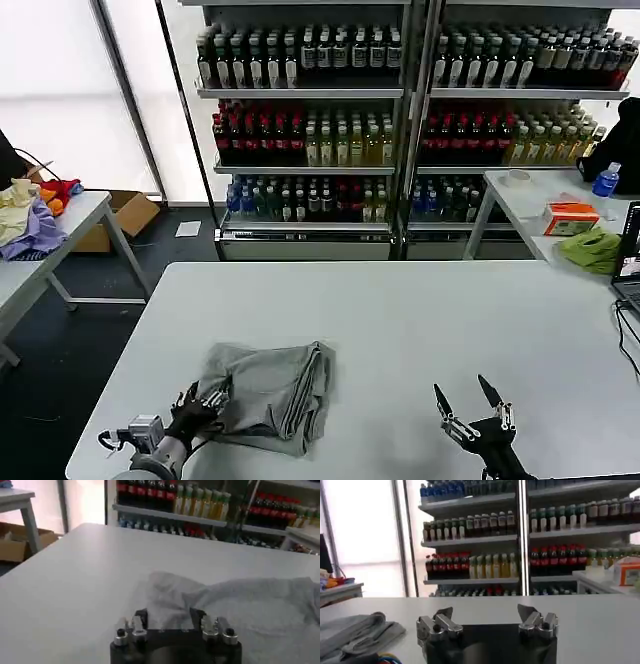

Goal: Fold and organize the clothes.

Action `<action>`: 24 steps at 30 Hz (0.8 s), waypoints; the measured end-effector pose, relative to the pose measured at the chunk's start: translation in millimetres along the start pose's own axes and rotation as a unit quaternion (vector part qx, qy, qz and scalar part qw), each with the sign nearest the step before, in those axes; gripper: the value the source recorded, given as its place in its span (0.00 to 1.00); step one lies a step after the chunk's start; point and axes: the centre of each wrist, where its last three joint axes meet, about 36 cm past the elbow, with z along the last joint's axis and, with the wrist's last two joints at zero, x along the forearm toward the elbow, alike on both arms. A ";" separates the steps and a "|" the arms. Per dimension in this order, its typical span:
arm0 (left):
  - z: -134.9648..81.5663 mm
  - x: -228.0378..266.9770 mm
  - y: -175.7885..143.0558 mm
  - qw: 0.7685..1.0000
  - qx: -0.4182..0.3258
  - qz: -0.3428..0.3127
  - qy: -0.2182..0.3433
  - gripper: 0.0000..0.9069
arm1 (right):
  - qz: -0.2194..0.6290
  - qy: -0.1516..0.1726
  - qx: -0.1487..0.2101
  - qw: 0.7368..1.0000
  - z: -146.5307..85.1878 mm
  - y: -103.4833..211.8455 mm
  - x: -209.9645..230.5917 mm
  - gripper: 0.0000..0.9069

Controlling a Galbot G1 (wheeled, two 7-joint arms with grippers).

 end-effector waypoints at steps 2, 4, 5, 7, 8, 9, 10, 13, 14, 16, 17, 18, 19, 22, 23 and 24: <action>1.2 0.5 -1.8 1.000 0.003 0.004 0.001 0.02 | 0.000 0.000 0.000 1.000 -0.1 -0.3 0.0 1.00; 2.0 0.9 -3.6 1.000 0.005 0.008 0.002 0.01 | 0.000 0.000 0.001 1.000 -0.1 -0.8 0.0 1.00; 2.1 1.0 -4.3 1.000 0.006 0.010 0.002 0.01 | 0.000 0.000 0.000 1.000 0.0 -1.0 0.1 1.00; 1.3 1.1 -5.6 1.000 0.008 0.011 0.000 0.01 | 0.000 0.000 0.001 1.000 -0.1 -1.3 0.2 1.00; 0.4 1.1 -5.7 1.000 0.009 0.012 -0.001 0.01 | 0.000 0.000 0.001 1.000 -0.1 -1.4 0.3 1.00; -0.7 1.3 -6.0 1.000 0.010 0.012 -0.003 0.01 | 0.000 -0.001 0.001 1.000 -0.1 -1.7 0.3 1.00; -2.0 1.4 -5.9 1.000 0.011 0.012 -0.004 0.01 | 0.000 -0.001 0.001 1.000 -0.1 -1.9 0.3 1.00; -5.8 3.1 -5.2 1.000 0.016 0.012 -0.010 0.01 | 0.001 -0.001 0.000 1.000 -0.1 -2.0 0.3 1.00; -6.7 3.8 -5.0 1.000 0.018 0.012 -0.011 0.01 | 0.001 -0.002 0.000 1.000 0.0 -2.0 0.3 1.00; -9.0 5.5 -4.3 1.000 0.024 0.009 -0.015 0.01 | 0.001 -0.002 -0.001 1.000 -0.1 -1.9 0.2 1.00; -10.0 6.6 -4.0 0.999 0.027 0.008 -0.017 0.01 | 0.001 -0.002 -0.001 1.000 -0.2 -1.9 -0.1 1.00; -10.9 8.0 -4.1 0.999 0.032 0.008 -0.019 0.01 | 0.001 -0.003 -0.002 1.000 -0.3 -1.8 -0.4 1.00; -11.7 9.2 -4.2 0.999 0.035 0.008 -0.021 0.01 | 0.001 -0.003 -0.002 1.000 -0.4 -1.8 -0.6 1.00; -16.2 14.2 -2.7 0.999 0.044 0.009 -0.028 0.01 | 0.002 -0.005 -0.003 1.000 -1.2 -1.9 -1.4 1.00; -18.4 16.0 -1.6 0.998 0.046 0.010 -0.031 0.01 | 0.002 -0.005 -0.004 1.000 -1.3 -2.0 -1.4 1.00; -21.0 18.0 0.3 0.998 0.048 0.010 -0.035 0.01 | 0.002 -0.005 -0.004 1.000 -1.4 -2.1 -1.4 1.00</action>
